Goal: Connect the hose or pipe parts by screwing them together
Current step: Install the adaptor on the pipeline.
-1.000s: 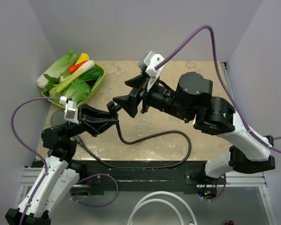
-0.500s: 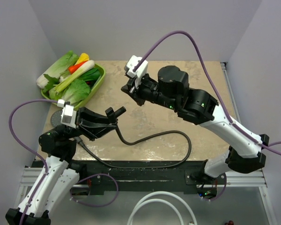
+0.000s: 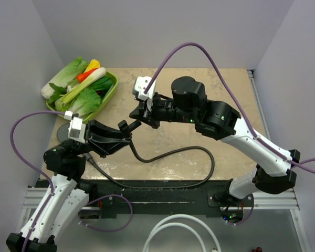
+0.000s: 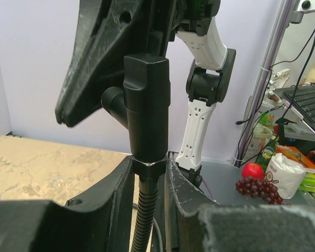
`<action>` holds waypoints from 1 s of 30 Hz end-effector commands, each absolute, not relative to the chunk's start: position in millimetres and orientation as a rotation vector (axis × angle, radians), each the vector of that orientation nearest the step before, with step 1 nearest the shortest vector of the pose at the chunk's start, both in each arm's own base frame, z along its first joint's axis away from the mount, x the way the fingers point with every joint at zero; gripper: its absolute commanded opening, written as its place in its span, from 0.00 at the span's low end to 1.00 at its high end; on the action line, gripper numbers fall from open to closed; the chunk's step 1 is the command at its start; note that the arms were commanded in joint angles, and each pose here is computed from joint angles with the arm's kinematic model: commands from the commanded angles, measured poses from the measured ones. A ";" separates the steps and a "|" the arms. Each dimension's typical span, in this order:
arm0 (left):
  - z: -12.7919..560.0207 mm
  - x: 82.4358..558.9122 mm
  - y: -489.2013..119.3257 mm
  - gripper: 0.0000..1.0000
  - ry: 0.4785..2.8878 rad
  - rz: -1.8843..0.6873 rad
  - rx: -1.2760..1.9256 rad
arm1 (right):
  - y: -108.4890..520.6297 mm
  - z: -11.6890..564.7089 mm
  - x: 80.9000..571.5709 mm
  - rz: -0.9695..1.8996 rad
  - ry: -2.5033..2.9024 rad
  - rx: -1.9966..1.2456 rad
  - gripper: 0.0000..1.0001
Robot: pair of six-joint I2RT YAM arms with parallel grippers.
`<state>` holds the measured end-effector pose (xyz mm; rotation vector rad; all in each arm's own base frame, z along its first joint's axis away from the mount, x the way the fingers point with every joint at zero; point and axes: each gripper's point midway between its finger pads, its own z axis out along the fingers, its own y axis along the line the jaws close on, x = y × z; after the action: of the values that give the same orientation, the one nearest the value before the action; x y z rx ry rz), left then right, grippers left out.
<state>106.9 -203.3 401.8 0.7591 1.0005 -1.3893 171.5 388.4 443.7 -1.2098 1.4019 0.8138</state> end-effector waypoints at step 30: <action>410.9 127.9 -197.8 0.00 0.993 -1.286 0.680 | 363.1 442.5 115.8 1.051 1.379 -1.289 0.00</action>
<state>120.9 -203.2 396.7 0.7093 1.0417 -1.3612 131.1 369.3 421.9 -1.2968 1.4376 0.9790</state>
